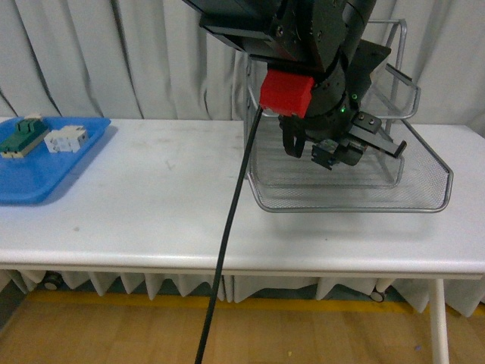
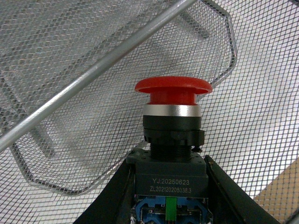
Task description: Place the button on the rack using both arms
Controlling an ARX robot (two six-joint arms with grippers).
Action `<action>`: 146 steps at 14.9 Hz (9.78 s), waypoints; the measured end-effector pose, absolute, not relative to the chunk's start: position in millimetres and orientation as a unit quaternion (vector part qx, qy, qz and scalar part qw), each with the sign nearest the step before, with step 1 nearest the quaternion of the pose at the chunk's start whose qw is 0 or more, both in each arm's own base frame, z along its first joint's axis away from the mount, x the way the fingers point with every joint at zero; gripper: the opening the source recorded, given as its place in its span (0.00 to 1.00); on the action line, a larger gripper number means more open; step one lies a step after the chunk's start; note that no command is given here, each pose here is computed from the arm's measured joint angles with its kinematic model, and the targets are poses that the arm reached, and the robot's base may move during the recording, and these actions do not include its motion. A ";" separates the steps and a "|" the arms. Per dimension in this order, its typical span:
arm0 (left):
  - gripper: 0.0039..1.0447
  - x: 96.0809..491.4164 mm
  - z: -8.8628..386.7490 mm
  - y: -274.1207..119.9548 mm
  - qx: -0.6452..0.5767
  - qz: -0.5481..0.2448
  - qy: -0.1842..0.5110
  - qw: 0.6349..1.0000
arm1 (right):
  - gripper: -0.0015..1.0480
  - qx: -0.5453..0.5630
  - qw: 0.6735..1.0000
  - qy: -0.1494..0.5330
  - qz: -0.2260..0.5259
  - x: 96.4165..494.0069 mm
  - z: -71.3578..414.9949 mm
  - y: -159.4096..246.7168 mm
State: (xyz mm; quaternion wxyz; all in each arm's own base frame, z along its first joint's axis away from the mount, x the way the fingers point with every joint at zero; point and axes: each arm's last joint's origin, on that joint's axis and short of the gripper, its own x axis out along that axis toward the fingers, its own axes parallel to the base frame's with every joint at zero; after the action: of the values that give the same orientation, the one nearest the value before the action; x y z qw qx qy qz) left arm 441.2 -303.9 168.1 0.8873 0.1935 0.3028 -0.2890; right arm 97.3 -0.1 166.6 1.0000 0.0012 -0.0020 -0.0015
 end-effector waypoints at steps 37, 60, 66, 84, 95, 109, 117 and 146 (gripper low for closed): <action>0.01 135.1 176.3 -0.4 0.001 -0.002 0.003 1.000 | 0.94 0.001 1.000 -0.002 0.000 97.3 166.6 0.0; 0.01 97.7 165.4 -0.3 0.001 -0.002 0.003 1.000 | 0.94 0.001 1.000 -0.002 0.000 97.3 166.6 0.0; 0.50 97.7 165.7 -0.3 0.000 -0.001 0.001 1.000 | 0.94 0.001 1.000 -0.002 0.000 97.3 166.6 0.0; 0.94 97.7 165.7 -0.3 0.000 -0.002 0.001 1.000 | 0.94 0.133 0.974 0.171 0.064 305.0 215.9 50.7; 0.94 97.7 165.7 -0.3 0.000 -0.001 0.001 1.000 | 0.02 0.098 0.898 0.416 0.105 354.8 155.3 105.8; 0.94 97.7 165.7 -0.3 0.000 -0.001 0.001 1.000 | 0.02 0.005 0.894 0.441 0.072 421.4 133.7 83.1; 0.94 97.7 165.7 -0.3 0.000 -0.002 0.001 1.000 | 0.02 -0.019 0.925 0.379 -0.020 466.1 124.6 50.3; 0.94 97.7 165.7 -0.3 0.000 -0.001 0.001 1.000 | 0.02 0.003 1.000 0.000 0.000 133.4 191.7 0.0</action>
State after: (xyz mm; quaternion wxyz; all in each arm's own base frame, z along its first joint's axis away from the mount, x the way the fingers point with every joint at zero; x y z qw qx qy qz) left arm 97.7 -0.3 165.7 1.0000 0.0003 0.0014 -0.0013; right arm 133.4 0.0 191.7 1.0000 0.0030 0.0005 -0.0004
